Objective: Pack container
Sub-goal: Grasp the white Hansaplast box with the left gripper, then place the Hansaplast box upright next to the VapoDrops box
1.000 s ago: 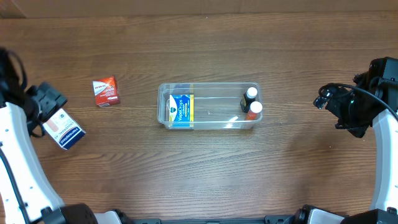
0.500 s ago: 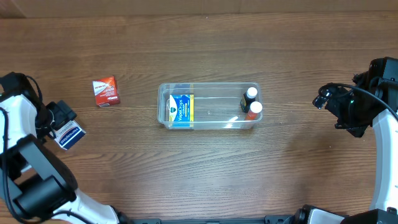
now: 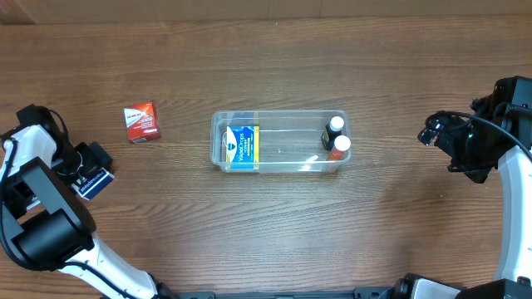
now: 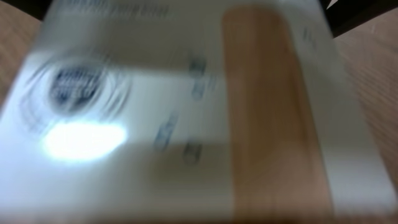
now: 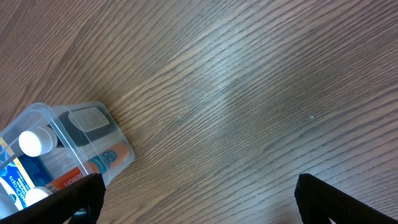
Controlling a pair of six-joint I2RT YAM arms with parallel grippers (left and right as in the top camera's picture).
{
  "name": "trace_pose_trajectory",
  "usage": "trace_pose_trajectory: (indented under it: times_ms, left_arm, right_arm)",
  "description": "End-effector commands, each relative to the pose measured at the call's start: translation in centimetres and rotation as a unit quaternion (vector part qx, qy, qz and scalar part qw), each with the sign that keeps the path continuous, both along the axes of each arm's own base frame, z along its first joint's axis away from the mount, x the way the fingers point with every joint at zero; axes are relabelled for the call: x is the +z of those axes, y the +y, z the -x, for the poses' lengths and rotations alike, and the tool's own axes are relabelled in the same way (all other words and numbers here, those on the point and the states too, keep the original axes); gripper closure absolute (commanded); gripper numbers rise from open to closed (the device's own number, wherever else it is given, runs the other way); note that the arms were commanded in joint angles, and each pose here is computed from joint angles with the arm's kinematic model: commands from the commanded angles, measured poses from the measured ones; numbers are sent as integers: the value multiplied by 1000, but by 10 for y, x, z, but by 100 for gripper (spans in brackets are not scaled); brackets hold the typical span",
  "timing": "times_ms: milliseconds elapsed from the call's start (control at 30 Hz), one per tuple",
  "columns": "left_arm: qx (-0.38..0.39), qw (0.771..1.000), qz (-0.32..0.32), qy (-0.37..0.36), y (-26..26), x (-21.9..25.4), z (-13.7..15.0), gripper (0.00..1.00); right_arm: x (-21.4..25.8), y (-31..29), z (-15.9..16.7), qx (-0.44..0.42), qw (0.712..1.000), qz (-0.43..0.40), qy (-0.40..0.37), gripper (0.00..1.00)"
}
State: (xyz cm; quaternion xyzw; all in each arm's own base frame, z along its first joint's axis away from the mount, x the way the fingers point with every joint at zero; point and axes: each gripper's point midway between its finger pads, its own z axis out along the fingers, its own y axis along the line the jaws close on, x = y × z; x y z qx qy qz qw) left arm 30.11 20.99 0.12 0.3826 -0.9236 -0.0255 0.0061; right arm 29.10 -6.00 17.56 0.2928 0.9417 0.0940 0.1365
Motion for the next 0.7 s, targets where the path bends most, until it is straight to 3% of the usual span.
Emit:
trace_pose_trajectory:
  times_ms: [0,133,267,400,600,667]
  left_arm:
    - [-9,1000,0,-4,4,16,-10,11]
    - [-8,1000,-13,-13,6,48,-22,15]
    - [-28,998,-33,-44,-4,81,-37,30]
    - [-54,995,-43,-66,-26,107,-44,29]
    - [-148,973,-68,-160,-114,190,-63,27]
    - [-204,955,-66,-207,-170,225,-67,27]
  right_arm:
    - [0,2,-2,7,1000,-1,-5,0]
    - [0,2,-2,7,1000,-1,-5,0]
    - [0,2,-2,7,1000,-1,-5,0]
    - [0,2,-2,7,1000,-2,-6,0]
    - [0,3,-3,8,1000,-5,-7,0]
    - [0,3,-3,8,1000,-5,-6,0]
